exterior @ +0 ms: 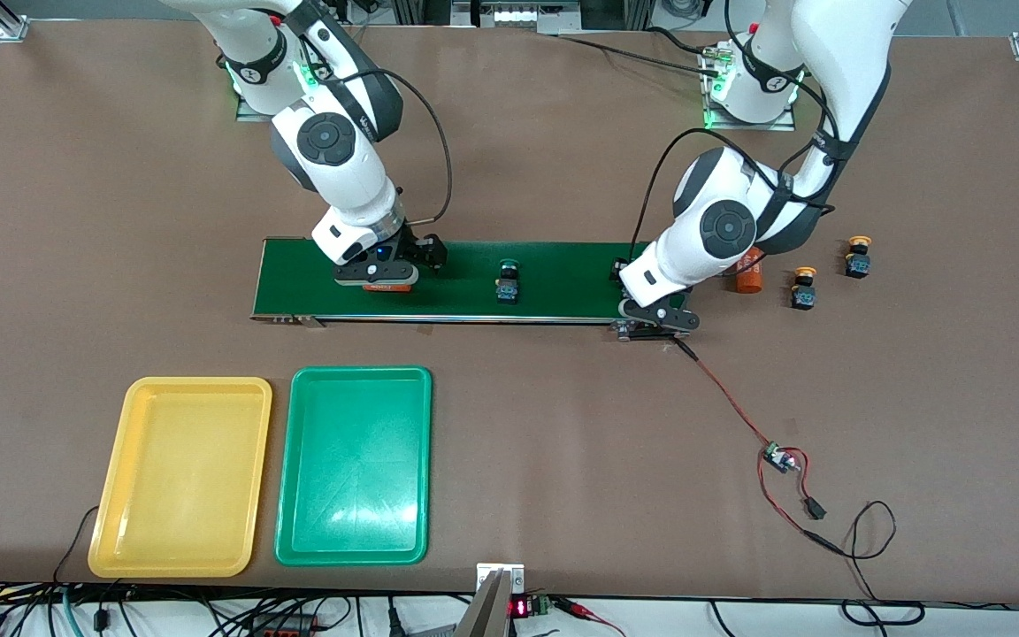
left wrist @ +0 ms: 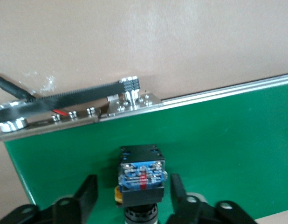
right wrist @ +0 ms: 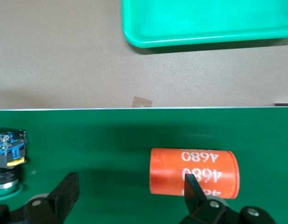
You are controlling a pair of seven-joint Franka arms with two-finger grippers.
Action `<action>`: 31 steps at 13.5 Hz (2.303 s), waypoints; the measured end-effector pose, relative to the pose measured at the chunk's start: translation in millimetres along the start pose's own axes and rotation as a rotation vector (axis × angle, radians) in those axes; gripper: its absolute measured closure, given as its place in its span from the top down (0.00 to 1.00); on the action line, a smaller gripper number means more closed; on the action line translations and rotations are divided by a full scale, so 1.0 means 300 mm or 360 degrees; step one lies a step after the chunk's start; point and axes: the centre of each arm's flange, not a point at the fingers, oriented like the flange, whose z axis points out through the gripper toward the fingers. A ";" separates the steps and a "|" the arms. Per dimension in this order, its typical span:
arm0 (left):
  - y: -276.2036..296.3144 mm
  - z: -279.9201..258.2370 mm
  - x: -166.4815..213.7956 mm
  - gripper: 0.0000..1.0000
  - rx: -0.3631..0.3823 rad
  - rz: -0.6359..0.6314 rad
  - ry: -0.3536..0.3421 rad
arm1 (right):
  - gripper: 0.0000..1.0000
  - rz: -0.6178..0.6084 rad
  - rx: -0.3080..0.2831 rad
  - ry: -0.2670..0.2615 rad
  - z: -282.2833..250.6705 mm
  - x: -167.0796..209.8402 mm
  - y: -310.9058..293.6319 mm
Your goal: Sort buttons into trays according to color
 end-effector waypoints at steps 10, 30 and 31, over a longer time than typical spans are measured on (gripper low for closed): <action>-0.442 -0.318 0.036 1.00 0.0025 -0.0207 -0.0064 | 1.00 -0.0003 0.0000 -0.0004 0.007 -0.001 -0.002; -0.790 0.024 -0.153 1.00 0.0034 -0.0055 -0.0191 | 1.00 0.0017 -0.0155 -0.0029 0.078 0.046 -0.115; -0.789 0.043 -0.167 1.00 0.0035 -0.0055 -0.0190 | 1.00 0.0019 -0.0155 -0.0029 0.079 0.049 -0.114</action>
